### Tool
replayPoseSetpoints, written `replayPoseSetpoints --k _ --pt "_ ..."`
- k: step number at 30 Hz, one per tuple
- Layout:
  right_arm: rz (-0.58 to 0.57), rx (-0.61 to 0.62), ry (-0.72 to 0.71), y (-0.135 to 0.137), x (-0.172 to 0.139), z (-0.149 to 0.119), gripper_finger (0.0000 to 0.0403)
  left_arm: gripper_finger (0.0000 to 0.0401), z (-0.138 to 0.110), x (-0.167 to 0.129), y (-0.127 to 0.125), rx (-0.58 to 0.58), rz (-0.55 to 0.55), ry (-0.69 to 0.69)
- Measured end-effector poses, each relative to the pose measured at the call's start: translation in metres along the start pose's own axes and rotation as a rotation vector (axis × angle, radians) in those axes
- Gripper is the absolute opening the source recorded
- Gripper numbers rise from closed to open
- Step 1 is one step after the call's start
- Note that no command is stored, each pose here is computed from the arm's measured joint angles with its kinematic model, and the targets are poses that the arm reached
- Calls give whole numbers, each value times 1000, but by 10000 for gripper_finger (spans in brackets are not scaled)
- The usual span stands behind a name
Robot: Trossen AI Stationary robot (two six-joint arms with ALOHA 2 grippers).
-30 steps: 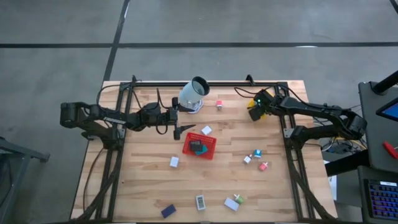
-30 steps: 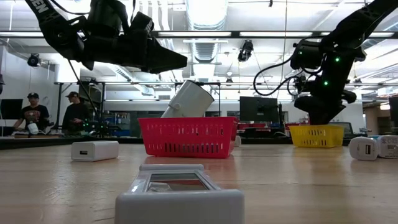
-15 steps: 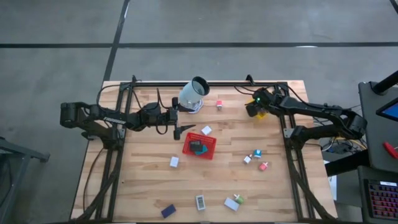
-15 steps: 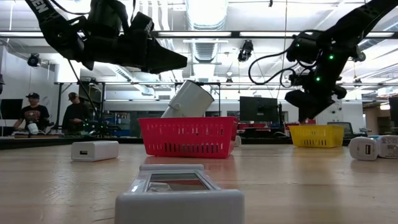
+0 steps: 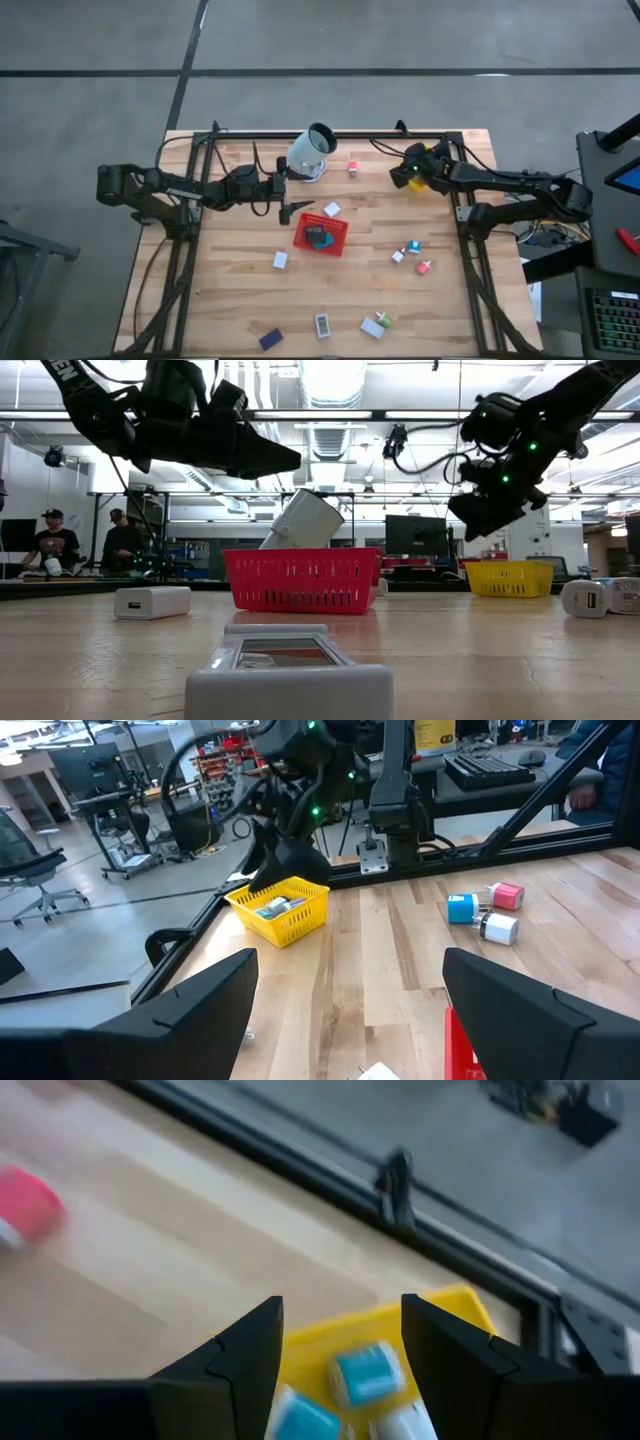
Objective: Pick & Place Office items
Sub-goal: Put the left white digital clock into the red basket
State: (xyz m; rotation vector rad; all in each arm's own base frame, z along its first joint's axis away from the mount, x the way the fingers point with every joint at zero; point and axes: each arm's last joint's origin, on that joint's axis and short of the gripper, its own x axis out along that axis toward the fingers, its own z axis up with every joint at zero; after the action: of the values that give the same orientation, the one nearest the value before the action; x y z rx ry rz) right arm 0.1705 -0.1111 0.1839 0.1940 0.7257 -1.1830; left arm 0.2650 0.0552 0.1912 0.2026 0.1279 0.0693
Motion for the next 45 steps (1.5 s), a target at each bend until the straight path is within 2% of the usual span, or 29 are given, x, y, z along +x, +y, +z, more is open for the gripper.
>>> replayPoseSetpoints --k 11,15,20,28,32,45 --pt "150 -1 -393 11 -23 -7 195 324 0 0 0 -1 -1 4" --pt "213 -9 -531 11 -32 -17 189 324 0 0 0 -1 -1 5" --pt "280 -37 -636 11 -37 -34 182 324 0 0 0 -1 -1 5" --pt "411 -63 -732 10 -39 -45 178 324 0 0 0 -1 -1 5" --pt "427 -70 -742 10 -39 -47 178 324 0 0 0 -1 -1 5" --pt "607 -131 -780 14 -43 -46 178 324 -2 0 0 -2 -9 16"
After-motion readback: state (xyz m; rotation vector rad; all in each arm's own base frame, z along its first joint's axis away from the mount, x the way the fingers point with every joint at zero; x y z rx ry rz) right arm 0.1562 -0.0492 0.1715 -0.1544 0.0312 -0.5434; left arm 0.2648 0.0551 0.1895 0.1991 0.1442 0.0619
